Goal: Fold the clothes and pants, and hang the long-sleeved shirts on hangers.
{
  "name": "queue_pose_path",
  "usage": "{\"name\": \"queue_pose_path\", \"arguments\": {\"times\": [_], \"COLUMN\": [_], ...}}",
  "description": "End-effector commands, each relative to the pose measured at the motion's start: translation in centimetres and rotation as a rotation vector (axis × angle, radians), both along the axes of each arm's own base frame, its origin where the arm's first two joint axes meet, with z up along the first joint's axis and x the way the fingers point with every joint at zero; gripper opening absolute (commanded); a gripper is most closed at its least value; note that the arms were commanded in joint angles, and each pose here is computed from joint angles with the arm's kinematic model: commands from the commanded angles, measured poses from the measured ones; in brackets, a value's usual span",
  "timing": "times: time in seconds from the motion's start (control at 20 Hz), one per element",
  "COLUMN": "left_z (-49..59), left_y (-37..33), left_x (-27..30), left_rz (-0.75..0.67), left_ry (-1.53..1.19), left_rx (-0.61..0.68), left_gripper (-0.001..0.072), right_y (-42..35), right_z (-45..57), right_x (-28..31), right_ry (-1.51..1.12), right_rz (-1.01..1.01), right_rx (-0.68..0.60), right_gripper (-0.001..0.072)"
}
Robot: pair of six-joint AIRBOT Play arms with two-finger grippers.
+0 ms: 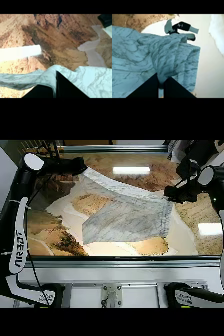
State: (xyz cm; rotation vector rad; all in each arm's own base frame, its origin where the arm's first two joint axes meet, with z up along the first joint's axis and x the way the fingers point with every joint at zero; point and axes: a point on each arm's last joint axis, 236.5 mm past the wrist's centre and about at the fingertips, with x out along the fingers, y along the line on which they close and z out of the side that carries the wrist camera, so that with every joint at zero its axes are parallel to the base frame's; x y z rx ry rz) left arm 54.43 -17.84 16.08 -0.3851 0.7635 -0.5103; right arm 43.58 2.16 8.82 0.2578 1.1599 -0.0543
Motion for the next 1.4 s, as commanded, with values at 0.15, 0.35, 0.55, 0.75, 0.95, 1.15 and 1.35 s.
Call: {"name": "queue_pose_path", "arguments": {"times": [0.15, 0.35, 0.55, 0.75, 0.95, 1.15, 1.35], "left_z": [-6.7, -11.5, -16.4, -21.3, -24.0, -23.4, -16.6], "left_y": [2.3, 1.8, 0.7, 0.0, 0.9, 1.1, 1.0], "left_x": [-4.8, -11.9, -17.1, -21.8, -23.2, -22.8, -20.5], "left_rz": [0.029, -0.009, -0.025, -0.067, -0.036, -0.033, -0.057], "left_ry": [0.201, 0.314, 0.381, 0.492, 0.523, 0.521, 0.431], "left_rx": [0.108, 0.141, 0.165, 0.202, 0.214, 0.207, 0.171], "left_gripper": [0.0010, 0.0011, 0.0011, 0.0011, 0.0011, 0.0535, 0.0558], "right_y": [-1.0, -1.1, -1.1, -1.0, -0.6, 1.8, 0.1], "right_z": [-0.9, -4.2, -9.0, -13.0, -14.2, -13.4, -7.9], "right_x": [-2.1, -7.7, -12.4, -15.8, -17.1, -16.2, -14.6], "right_ry": [0.034, 0.141, 0.230, 0.330, 0.372, 0.329, 0.224], "right_rz": [0.043, 0.045, 0.036, 0.033, 0.032, 0.057, 0.064], "right_rx": [-0.046, -0.048, -0.048, -0.041, -0.022, 0.081, 0.095], "right_gripper": [0.0021, 0.0020, 0.0021, 0.0022, 0.0024, 0.0563, 0.0603]}}
